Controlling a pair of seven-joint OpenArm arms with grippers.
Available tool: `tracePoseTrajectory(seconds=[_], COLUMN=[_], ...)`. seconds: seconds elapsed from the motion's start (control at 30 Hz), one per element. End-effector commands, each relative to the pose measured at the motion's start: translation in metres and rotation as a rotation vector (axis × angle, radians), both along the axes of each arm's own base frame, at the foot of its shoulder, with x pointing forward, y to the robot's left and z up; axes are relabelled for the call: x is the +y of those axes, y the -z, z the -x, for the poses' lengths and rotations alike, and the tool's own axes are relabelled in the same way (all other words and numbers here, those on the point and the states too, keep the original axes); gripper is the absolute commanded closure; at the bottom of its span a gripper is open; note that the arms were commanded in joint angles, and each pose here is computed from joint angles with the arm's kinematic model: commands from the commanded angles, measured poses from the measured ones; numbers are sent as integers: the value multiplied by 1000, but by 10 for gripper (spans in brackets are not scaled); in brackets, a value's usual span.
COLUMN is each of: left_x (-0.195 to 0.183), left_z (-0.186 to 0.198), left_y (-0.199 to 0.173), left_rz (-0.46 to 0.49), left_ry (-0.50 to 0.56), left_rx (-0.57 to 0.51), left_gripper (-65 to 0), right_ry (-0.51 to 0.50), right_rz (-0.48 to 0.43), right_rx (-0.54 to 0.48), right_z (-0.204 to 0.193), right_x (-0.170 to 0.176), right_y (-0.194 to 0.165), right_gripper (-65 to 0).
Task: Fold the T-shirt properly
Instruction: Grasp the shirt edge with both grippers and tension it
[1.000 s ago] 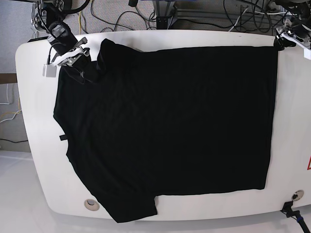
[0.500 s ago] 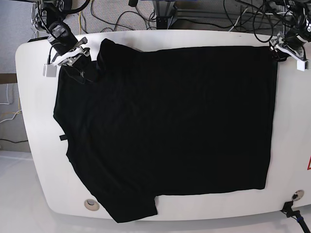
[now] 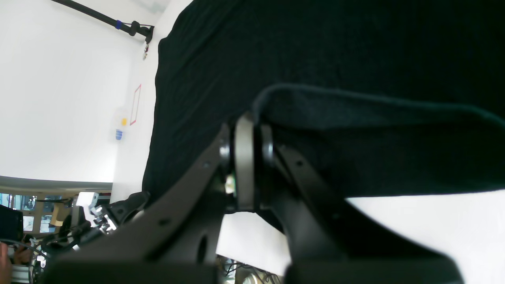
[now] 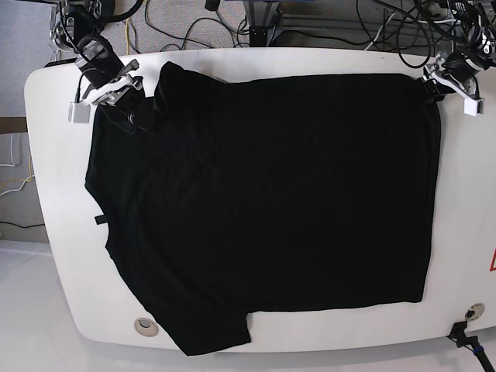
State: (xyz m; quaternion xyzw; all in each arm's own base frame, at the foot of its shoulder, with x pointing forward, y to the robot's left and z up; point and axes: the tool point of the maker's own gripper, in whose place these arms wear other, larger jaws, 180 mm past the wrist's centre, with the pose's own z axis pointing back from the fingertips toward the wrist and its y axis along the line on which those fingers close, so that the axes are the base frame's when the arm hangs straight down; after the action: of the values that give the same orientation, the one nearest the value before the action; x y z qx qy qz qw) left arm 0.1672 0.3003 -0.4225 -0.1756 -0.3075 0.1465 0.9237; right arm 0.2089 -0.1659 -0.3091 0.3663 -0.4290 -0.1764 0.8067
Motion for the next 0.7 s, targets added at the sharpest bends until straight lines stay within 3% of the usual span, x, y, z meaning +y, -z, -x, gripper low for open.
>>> tracePoseTrajectory(seconds=[0.0, 0.07, 0.13, 0.17, 0.4, 0.6, 0.67], left_x=[-2, -2, 0, 1, 1, -15, -8], left_z=[20, 19, 15, 12, 10, 25, 28], left_y=[14, 14, 12, 10, 8, 8, -2], left_rz=[-25, -25, -29, -31, -32, -32, -67], left_ry=[36, 35, 26, 15, 14, 201, 205], left_rx=[110, 107, 83, 63, 48, 69, 50], left_gripper=[-216, -188, -23, 0, 0, 0, 0], right_ry=[-6, -6, -6, -6, -5, -4, -4], right_rz=[-5, -5, -5, -5, -5, -13, -15], right_rx=[-39, -39, -39, -39, -37, -41, -36], right_z=[-3, -3, -3, -3, -3, -2, -1], right_x=[-1, -1, -1, -1, -1, 0, 1], right_y=[-11, -11, -11, -11, -10, -12, -11], right_gripper=[0, 0, 0, 0, 0, 0, 0])
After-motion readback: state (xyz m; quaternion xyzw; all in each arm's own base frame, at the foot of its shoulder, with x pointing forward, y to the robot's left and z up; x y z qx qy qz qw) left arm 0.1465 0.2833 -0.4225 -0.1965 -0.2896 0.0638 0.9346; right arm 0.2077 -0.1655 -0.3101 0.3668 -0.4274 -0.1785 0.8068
